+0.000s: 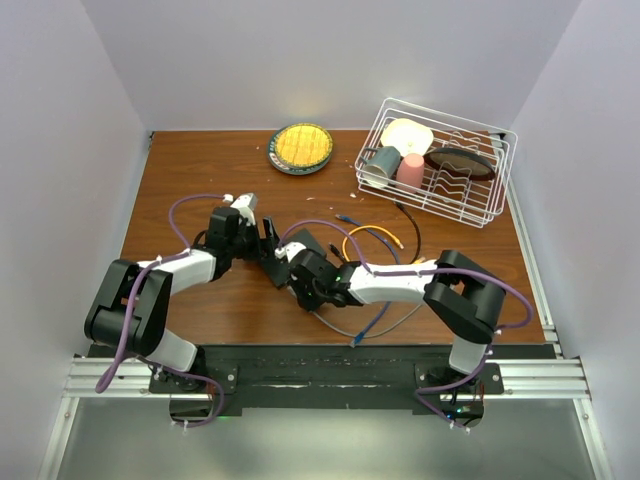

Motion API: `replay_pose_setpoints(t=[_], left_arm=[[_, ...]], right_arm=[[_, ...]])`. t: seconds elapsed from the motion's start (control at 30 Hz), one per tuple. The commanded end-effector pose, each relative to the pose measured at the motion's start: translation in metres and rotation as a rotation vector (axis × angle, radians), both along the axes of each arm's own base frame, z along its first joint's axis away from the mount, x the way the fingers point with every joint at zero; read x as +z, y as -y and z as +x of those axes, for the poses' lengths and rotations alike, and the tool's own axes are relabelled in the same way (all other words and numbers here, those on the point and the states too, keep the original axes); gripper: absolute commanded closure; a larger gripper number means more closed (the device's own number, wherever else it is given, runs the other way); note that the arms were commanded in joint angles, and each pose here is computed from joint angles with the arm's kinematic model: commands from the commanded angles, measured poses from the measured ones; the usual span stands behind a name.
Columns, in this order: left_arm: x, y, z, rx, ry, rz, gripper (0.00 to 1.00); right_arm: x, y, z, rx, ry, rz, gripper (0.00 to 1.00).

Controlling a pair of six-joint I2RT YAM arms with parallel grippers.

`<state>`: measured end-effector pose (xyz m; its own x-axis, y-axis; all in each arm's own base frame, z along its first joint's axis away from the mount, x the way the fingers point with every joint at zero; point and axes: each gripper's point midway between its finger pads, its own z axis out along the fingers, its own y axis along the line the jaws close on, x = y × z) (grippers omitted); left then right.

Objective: Insert the plug into the switch port

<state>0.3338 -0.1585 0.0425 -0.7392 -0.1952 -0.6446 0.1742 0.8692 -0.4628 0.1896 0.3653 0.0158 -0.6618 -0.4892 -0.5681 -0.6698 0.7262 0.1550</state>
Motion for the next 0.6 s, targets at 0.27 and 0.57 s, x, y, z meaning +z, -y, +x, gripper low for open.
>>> replay_pose_setpoints(t=[0.27, 0.57], left_arm=[[0.013, 0.000, 0.004, -0.018, 0.048, -0.004, 0.15], [0.012, 0.003, 0.002, -0.035, 0.047, -0.015, 0.15]], right_arm=[[-0.061, 0.075, -0.040, -0.041, -0.213, -0.401, 1.00], [-0.056, 0.066, -0.028, -0.073, -0.176, -0.389, 1.00]])
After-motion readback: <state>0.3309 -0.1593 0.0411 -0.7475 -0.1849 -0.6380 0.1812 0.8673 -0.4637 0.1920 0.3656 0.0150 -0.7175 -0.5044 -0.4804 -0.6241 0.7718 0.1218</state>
